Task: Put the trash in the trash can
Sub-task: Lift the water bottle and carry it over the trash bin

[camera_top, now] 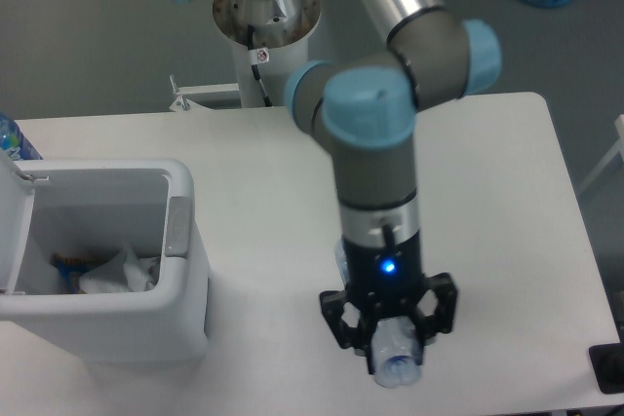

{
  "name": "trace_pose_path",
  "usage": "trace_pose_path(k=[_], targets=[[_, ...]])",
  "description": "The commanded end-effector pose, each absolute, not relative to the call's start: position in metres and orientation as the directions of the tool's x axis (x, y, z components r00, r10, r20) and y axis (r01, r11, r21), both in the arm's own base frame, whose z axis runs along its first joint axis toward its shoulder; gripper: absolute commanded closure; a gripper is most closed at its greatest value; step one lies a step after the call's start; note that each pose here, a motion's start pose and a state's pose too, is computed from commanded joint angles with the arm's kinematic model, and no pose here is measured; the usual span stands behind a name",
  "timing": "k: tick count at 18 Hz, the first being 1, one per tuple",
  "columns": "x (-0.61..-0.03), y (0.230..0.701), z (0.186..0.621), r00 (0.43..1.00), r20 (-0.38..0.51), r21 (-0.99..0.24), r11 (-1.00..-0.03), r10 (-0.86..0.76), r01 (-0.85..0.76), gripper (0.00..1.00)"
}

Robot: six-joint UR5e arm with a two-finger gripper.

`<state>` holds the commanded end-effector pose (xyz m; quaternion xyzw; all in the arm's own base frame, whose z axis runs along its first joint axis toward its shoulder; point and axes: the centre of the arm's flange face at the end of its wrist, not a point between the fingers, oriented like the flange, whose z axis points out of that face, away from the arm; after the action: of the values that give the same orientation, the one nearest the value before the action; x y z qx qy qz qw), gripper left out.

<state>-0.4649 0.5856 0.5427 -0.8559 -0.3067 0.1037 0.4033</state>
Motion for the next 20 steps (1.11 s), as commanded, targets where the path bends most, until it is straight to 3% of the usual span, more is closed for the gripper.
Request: trace_pose_path(k=[5, 10, 20], targets=[[-0.441, 0.578, 0.584, 0.786, 0.177, -0.796, -0.383, 0.593, 0.469, 0.44], [-0.394, 0.585, 0.611, 0.791, 0.253, -0.797, -0.344, 0.558, 0.497, 0.44], [-0.27, 0.623, 0.609, 0.856, 0.288, -0.772, -0.425, 0.43, 0.473, 0.44]])
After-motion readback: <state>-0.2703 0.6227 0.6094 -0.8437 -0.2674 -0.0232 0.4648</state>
